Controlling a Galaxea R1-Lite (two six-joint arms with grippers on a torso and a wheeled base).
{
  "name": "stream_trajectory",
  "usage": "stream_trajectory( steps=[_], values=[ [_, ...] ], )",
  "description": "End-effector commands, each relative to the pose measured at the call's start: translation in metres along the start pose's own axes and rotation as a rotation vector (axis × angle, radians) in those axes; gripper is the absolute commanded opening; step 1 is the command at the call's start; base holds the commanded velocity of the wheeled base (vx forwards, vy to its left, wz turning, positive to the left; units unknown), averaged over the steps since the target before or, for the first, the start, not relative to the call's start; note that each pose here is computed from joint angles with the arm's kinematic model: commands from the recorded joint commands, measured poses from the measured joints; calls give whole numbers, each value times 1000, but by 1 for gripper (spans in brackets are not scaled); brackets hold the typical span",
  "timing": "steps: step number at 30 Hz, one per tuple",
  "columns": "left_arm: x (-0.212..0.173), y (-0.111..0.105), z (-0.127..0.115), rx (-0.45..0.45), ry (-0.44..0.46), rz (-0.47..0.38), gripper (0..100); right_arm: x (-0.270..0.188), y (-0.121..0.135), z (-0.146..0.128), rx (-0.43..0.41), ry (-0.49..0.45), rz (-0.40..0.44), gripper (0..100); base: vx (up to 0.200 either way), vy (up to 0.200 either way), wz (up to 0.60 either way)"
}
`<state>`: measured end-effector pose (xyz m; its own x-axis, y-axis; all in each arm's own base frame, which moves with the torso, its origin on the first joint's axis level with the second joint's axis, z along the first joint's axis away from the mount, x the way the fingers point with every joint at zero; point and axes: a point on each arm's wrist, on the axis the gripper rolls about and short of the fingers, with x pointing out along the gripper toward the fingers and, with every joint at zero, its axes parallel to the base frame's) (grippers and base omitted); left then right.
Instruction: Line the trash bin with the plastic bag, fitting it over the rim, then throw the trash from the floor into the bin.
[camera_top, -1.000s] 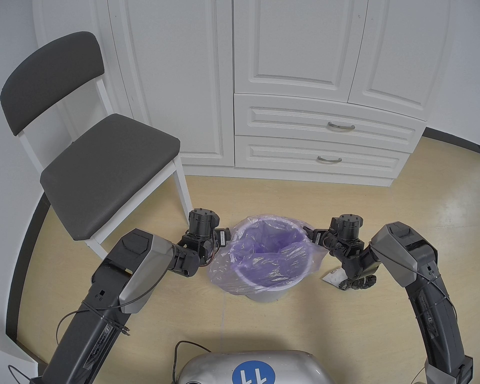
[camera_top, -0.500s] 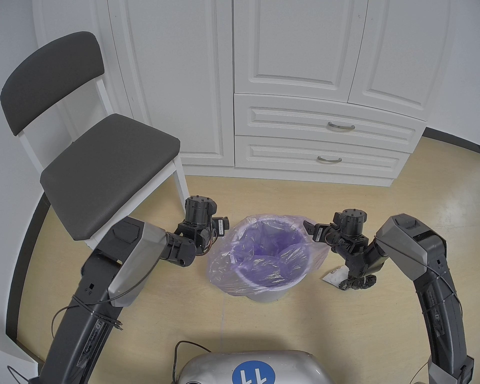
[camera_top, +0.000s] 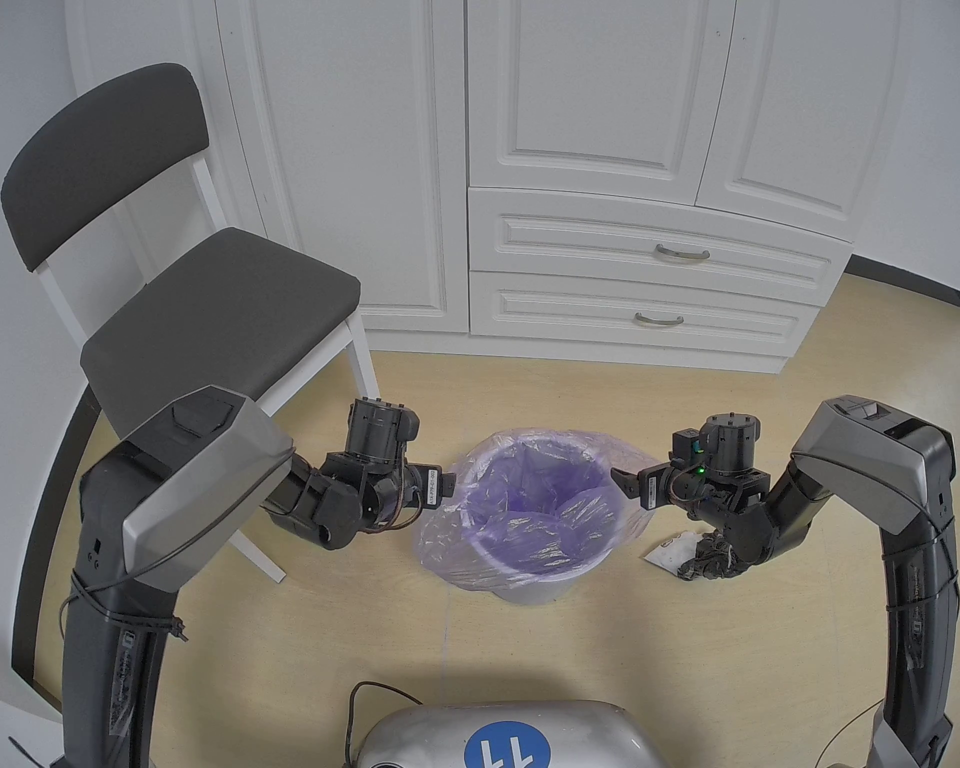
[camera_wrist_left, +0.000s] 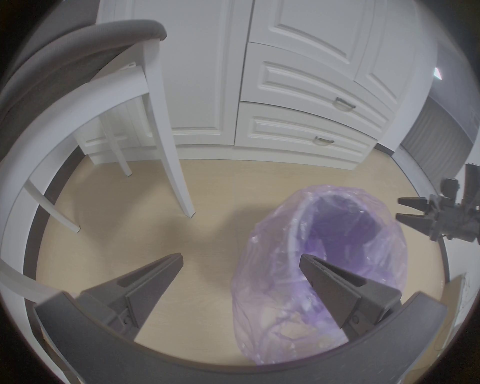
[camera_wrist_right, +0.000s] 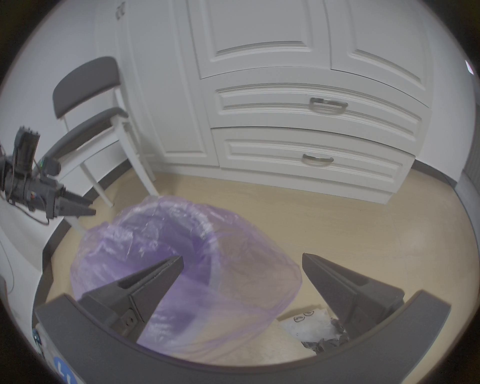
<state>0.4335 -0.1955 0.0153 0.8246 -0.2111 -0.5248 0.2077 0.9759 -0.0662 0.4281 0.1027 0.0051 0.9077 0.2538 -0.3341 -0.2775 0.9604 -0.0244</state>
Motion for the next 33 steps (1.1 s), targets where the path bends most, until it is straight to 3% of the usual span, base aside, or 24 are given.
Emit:
stream_trajectory(
  steps=[1,9,19,26,33],
  values=[
    [-26,-4,0,27,-34,-53,100,-4,7,-18,-50,71,35,100,0,0,0],
    [-29,-7,-11,78,-23,-67,100,-9,3,-38,-149,151,43,100,0,0,0],
    [-25,-11,-30,100,29,-88,100,-28,14,-56,-243,234,123,100,0,0,0],
    [-9,4,-47,128,81,-77,100,-28,23,-73,-261,283,171,100,0,0,0],
    [15,8,-52,119,71,-68,100,-23,27,-78,-264,281,177,100,0,0,0]
  ],
)
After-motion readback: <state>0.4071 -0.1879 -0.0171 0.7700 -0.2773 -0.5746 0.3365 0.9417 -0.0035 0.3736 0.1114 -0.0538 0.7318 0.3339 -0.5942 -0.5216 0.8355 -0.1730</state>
